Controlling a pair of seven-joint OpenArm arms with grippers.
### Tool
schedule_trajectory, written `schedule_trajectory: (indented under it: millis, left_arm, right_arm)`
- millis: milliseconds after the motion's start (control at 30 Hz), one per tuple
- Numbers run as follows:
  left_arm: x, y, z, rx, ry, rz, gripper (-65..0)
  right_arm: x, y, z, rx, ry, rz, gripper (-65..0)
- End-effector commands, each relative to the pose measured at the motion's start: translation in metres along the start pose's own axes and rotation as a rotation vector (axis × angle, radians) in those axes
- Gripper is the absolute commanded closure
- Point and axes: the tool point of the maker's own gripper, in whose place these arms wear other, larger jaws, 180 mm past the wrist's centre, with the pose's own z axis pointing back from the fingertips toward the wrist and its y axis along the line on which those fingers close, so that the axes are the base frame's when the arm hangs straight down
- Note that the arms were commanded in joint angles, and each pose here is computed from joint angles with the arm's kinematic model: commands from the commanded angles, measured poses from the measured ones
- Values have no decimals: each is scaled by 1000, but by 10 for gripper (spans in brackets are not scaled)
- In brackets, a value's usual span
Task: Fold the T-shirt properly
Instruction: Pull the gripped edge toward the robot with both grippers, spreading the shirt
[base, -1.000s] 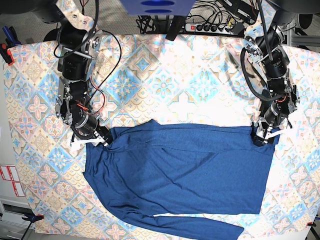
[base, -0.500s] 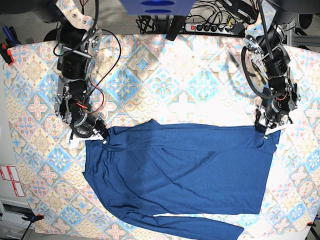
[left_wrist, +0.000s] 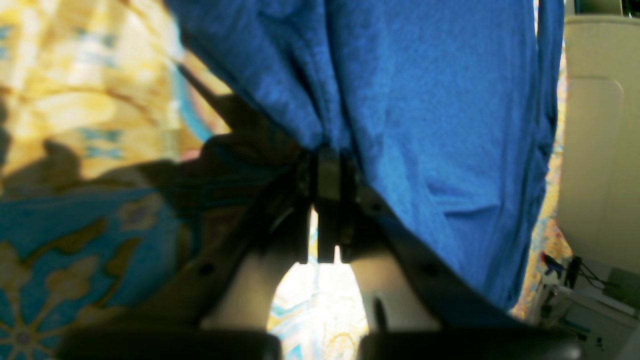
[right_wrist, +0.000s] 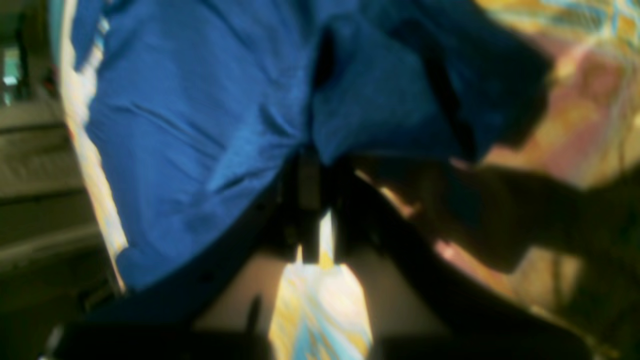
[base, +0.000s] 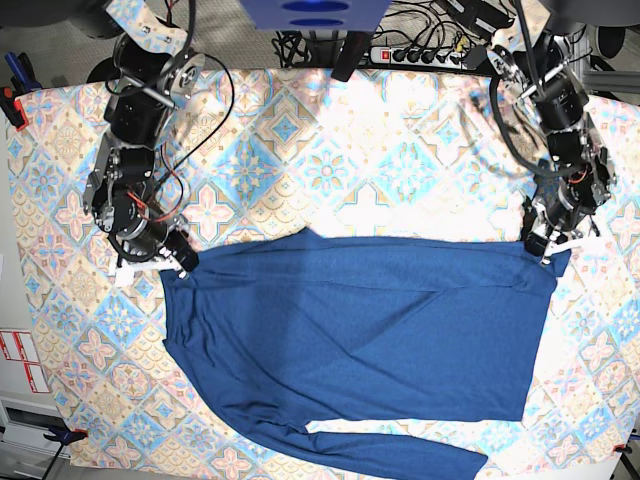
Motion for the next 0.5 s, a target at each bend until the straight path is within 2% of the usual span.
schedule_trajectory:
  millis: [0,200,367,467]
  left_arm:
    - [16,-9,4,-23,-36,-17,0]
    - [3,11,10,-3,-17,4,0]
    - [-23,37,17,29,23,38,0]
    - [-29,44,27,41,21,12,0]
  right_arm:
    - [22,13,4,30,-54,23,-12]
    - [-1,-12,9,-12,-22,6,-12]
    - [-1,-40,32,-60,-66,-15,-11]
    - [1,-55,46,-95,-82,3,-11]
